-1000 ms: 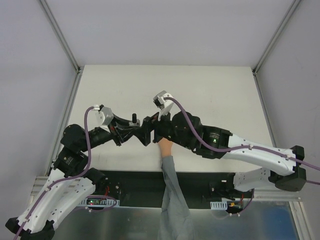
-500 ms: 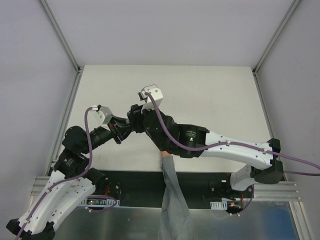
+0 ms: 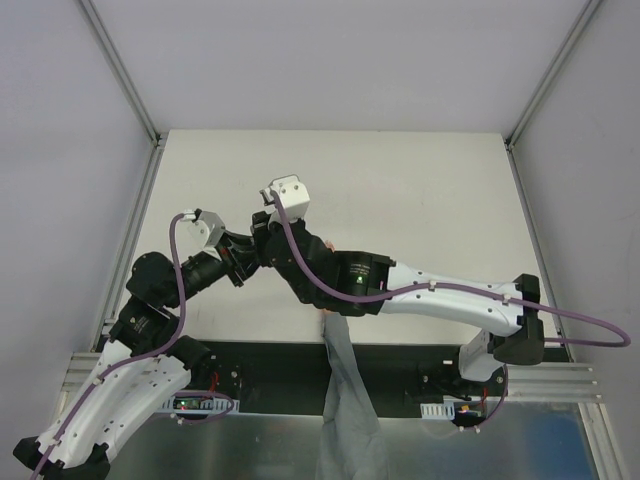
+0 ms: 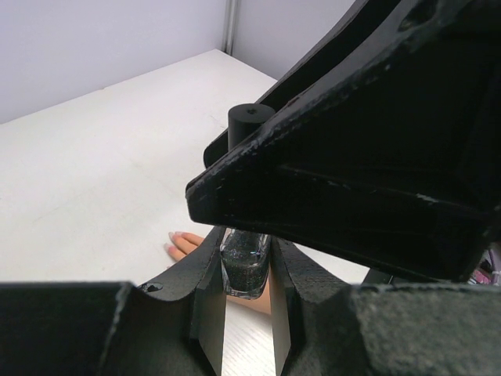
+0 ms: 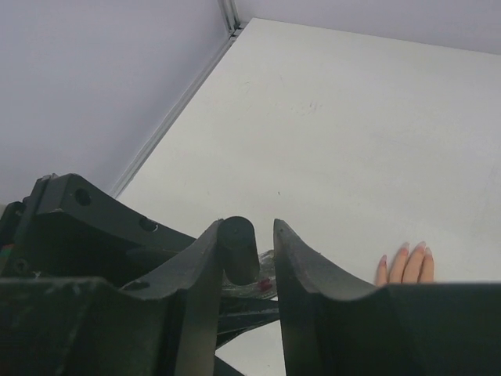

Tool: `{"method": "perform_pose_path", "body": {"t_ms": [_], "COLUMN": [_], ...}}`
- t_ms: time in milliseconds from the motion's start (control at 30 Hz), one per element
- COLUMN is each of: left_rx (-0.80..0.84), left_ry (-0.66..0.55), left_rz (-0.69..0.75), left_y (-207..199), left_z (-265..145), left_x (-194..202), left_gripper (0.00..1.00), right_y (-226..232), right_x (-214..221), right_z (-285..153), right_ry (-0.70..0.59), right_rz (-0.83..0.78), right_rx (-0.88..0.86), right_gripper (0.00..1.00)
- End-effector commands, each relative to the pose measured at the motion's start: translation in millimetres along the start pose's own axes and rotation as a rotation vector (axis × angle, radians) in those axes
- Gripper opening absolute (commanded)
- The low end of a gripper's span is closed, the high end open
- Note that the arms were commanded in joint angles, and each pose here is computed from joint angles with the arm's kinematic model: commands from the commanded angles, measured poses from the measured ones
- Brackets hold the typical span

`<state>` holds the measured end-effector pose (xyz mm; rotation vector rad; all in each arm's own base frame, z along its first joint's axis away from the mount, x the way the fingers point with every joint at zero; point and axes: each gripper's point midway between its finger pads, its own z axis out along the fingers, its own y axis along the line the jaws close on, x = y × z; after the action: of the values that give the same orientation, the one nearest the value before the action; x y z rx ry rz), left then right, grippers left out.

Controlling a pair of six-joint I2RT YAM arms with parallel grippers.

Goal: Paint the nails

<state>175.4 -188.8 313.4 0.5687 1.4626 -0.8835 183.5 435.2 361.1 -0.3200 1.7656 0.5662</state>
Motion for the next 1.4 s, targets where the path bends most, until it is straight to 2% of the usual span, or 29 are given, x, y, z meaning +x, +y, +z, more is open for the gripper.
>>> {"method": "perform_pose_path", "body": {"t_ms": [0,67,133,167,300,333,367,400,433,500,533,600,633,700,767,800,833,967,1033,1167,1200,1267,1300,1333,1367], "left_rx": [0.008,0.017,0.036,0.043,0.101,0.161,0.187,0.216,0.265,0.368,0.408,0.571,0.622,0.740,0.765,0.782,0.783,0.760,0.759,0.713,0.694,0.618,0.583,0.555,0.482], "left_ry": [-0.066,-0.062,-0.051,-0.051,-0.043,-0.024,-0.010,-0.006,0.008,0.033,0.042,0.052,0.066,0.035,0.043,0.018,0.024,0.032,0.039,0.048,0.037,0.032,0.013,0.009,-0.009], "left_rz": [0.011,0.008,0.000,-0.004,-0.015,-0.027,-0.036,-0.043,-0.051,-0.061,-0.069,-0.051,-0.093,-0.064,-0.145,-0.128,-0.154,-0.181,-0.189,-0.182,-0.153,-0.163,-0.109,-0.098,-0.094], "left_y": [-2.9,-4.4,-8.5,-10.3,-23.3,-34.7,-39.4,-45.5,-54.5,-72.8,-79.3,-103.2,-110.9,-123.0,-125.7,-127.7,-127.7,-122.7,-123.0,-118.7,-116.3,-109.2,-104.2,-100.6,-92.0], "left_z": [0.8,0.8,0.4,-0.4,-5.1,-7.8,-8.2,-9.6,-12.0,-18.0,-20.7,-32.6,-36.6,-42.0,-40.3,-40.4,-39.2,-30.7,-30.0,-27.5,-26.4,-25.4,-23.7,-22.9,-21.9], "left_x": [-18.4,-17.7,-17.1,-18.2,-19.9,-17.9,-17.2,-20.3,-20.2,-23.0,-23.5,-29.1,-30.9,-39.7,-45.3,-51.5,-53.2,-55.3,-57.7,-56.8,-56.8,-53.8,-54.3,-53.1,-53.1], "left_gripper": [0.00,0.00,0.00,0.00,0.00,0.00,0.00,0.00,0.00,0.00,0.00,0.00,0.00,0.00,0.00,0.00,0.00,0.00,0.00,0.00,0.00,0.00,0.00,0.00,0.00], "right_y": [5.8,7.4,7.3,5.0,10.0,30.5,22.1,21.1,33.0,17.5,31.1,20.7,27.5,27.3,26.2,27.0,24.9,20.4,22.6,28.2,28.3,29.3,28.5,26.2,22.5], "right_x": [-29.3,-31.3,-26.4,-27.8,-22.9,-19.6,10.4,-14.8,-5.4,-3.1,2.5,-2.3,1.1,0.0,-1.3,-14.2,-13.3,-16.5,-26.0,-33.4,-30.0,-31.7,-30.5,-32.7,-23.8], "right_z": [2.6,3.2,4.5,3.4,-4.3,-14.0,-11.5,-29.3,-44.4,-61.4,-90.5,-104.6,-134.4,-150.2,-166.0,-173.3,-181.1,-179.3,-185.5,-178.4,-170.6,-156.6,-147.4,-130.9,-121.0], "right_ry": [-0.080,-0.080,-0.068,-0.069,-0.051,-0.040,-0.002,-0.060,-0.021,-0.070,-0.054,-0.071,-0.026,0.010,0.034,-0.028,0.017,-0.001,-0.052,-0.045,-0.008,-0.013,0.047,0.055,0.115], "right_rz": [0.045,0.035,0.027,0.029,-0.102,-0.113,-0.167,-0.113,-0.118,-0.094,-0.099,-0.031,-0.037,-0.020,0.005,0.007,0.051,0.062,0.072,0.105,0.123,0.121,0.137,0.163,0.176], "right_rx": [0.008,-0.003,-0.015,-0.021,-0.148,-0.316,-0.369,-0.442,-0.595,-0.703,-0.917,-1.038,-1.222,-1.315,-1.414,-1.464,-1.507,-1.511,-1.556,-1.552,-1.521,-1.448,-1.386,-1.285,-1.211], "right_gripper": [0.24,0.18,0.03,0.00,0.00,0.00,0.00,0.00,0.00,0.00,0.00,0.00,0.00,0.00,0.00,0.00,0.00,0.00,0.00,0.00,0.00,0.00,0.00,0.08,0.35]}}
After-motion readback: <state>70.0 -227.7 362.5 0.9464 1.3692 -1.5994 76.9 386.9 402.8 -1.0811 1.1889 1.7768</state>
